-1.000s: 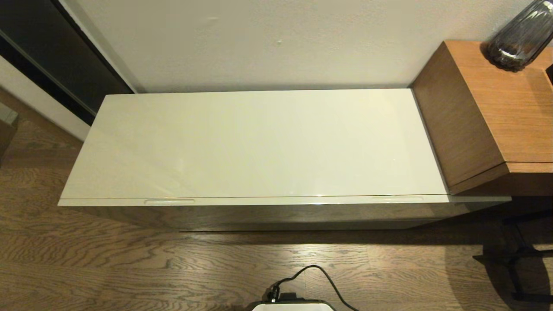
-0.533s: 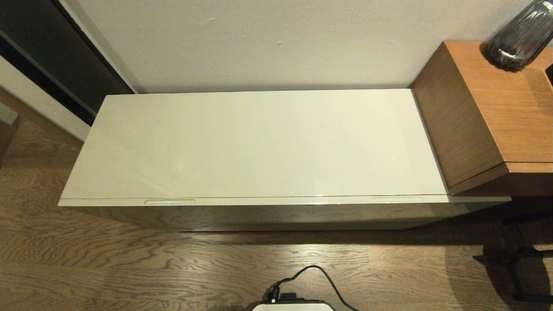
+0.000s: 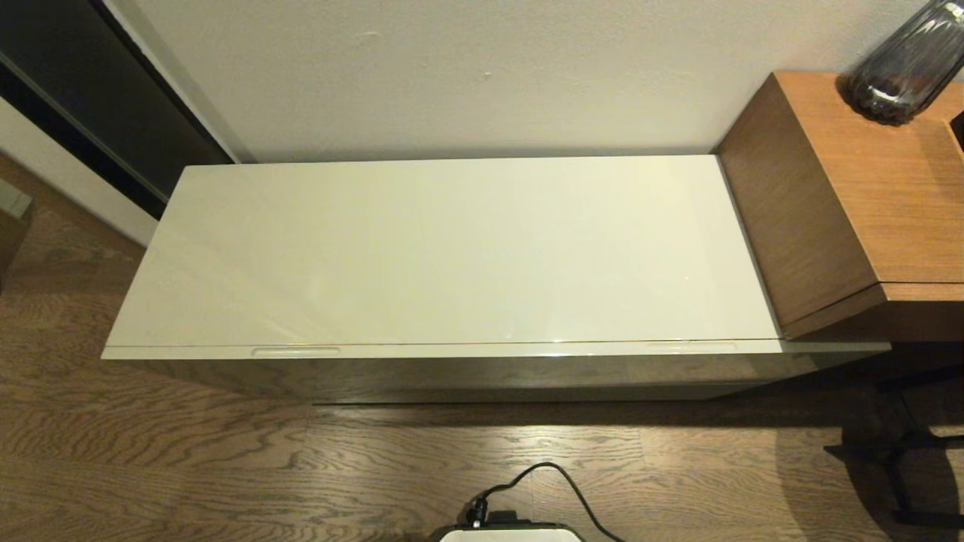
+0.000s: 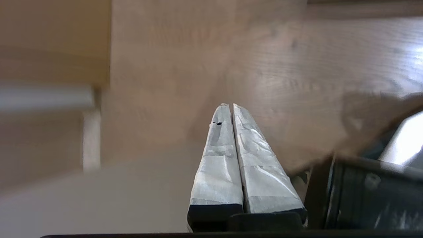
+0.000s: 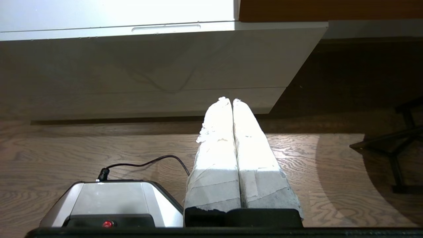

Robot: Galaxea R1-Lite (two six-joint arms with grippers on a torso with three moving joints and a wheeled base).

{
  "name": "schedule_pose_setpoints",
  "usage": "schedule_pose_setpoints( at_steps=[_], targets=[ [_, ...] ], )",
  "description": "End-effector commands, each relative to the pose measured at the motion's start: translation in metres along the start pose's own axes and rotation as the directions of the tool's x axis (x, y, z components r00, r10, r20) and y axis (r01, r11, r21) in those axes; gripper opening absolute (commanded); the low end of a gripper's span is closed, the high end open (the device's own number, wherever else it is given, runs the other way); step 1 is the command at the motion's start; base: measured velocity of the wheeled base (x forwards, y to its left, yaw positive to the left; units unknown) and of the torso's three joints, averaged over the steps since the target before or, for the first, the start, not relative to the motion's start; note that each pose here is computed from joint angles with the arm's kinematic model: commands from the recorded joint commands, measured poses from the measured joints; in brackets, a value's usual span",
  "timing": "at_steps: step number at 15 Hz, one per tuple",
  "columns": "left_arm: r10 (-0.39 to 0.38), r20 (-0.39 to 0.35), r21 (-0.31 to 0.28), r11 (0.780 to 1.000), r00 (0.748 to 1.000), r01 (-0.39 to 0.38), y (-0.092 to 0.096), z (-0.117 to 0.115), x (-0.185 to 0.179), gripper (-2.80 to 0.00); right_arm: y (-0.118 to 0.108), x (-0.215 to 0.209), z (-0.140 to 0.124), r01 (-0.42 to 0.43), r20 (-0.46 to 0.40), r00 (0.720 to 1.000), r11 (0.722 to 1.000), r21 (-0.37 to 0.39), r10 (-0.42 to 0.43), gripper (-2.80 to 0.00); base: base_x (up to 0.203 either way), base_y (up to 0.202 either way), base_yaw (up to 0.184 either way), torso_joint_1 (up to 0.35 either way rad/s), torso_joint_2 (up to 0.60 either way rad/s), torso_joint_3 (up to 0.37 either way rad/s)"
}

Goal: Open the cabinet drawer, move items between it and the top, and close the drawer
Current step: Open the drawer

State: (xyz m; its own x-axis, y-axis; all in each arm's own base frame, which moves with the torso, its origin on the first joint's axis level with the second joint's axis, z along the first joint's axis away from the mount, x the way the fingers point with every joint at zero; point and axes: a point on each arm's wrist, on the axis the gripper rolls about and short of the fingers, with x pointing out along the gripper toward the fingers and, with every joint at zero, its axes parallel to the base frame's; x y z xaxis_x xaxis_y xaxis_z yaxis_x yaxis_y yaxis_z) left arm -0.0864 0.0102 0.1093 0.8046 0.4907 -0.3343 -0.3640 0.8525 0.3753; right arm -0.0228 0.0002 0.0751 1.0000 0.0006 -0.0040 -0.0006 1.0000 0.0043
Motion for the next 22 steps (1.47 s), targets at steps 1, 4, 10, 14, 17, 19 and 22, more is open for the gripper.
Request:
schedule_pose_setpoints(
  at_steps=[1, 4, 10, 14, 17, 19, 22],
  targets=[
    [-0.022, 0.103, -0.019, 1.0, 0.994, 0.024, -0.002, 0.009, 0.006, -2.8, 0.0, 0.0, 0.0, 0.001, 0.001, 1.0, 1.0, 0.0, -0.001, -2.8, 0.0, 0.0, 0.0, 0.0, 0.0, 0.0],
    [-0.084, 0.395, -0.096, 0.987, 0.915, 0.132, -0.021, 0.02, 0.036, -2.8, 0.0, 0.0, 0.0, 0.0, 0.001, 1.0, 1.0, 0.0, 0.0, -2.8, 0.0, 0.0, 0.0, 0.0, 0.0, 0.0],
    [-0.37, 0.458, -0.151, 0.864, 0.808, 0.481, -0.045, 0.002, 0.057, -2.8, 0.0, 0.0, 0.0, 0.0, 0.001, 1.0, 1.0, 0.0, 0.0, -2.8, 0.0, 0.0, 0.0, 0.0, 0.0, 0.0],
    [-0.362, 0.473, -0.167, 0.858, 0.803, 0.485, -0.045, 0.003, 0.057, -2.8, 0.0, 0.0, 0.0, -0.001, 0.001, 1.0, 1.0, 0.0, 0.001, -2.8, 0.0, 0.0, 0.0, 0.0, 0.0, 0.0],
    [-0.362, 0.474, -0.171, 0.856, 0.803, 0.487, -0.044, 0.003, 0.057, -2.8, 0.0, 0.0, 0.0, 0.0, 0.0, 1.0, 1.0, 0.0, 0.0, -2.8, 0.0, 0.0, 0.0, 0.0, 0.0, 0.0],
    [-0.362, 0.474, -0.171, 0.856, 0.803, 0.487, -0.044, 0.003, 0.057, -2.8, 0.0, 0.0, 0.0, 0.0, 0.001, 1.0, 1.0, 0.0, 0.0, -2.8, 0.0, 0.0, 0.0, 0.0, 0.0, 0.0],
    [-0.362, 0.474, -0.171, 0.856, 0.803, 0.487, -0.044, 0.003, 0.057, -2.8, 0.0, 0.0, 0.0, 0.001, 0.001, 1.0, 1.0, -0.001, -0.001, -2.8, 0.0, 0.0, 0.0, 0.0, 0.0, 0.0]
  ],
)
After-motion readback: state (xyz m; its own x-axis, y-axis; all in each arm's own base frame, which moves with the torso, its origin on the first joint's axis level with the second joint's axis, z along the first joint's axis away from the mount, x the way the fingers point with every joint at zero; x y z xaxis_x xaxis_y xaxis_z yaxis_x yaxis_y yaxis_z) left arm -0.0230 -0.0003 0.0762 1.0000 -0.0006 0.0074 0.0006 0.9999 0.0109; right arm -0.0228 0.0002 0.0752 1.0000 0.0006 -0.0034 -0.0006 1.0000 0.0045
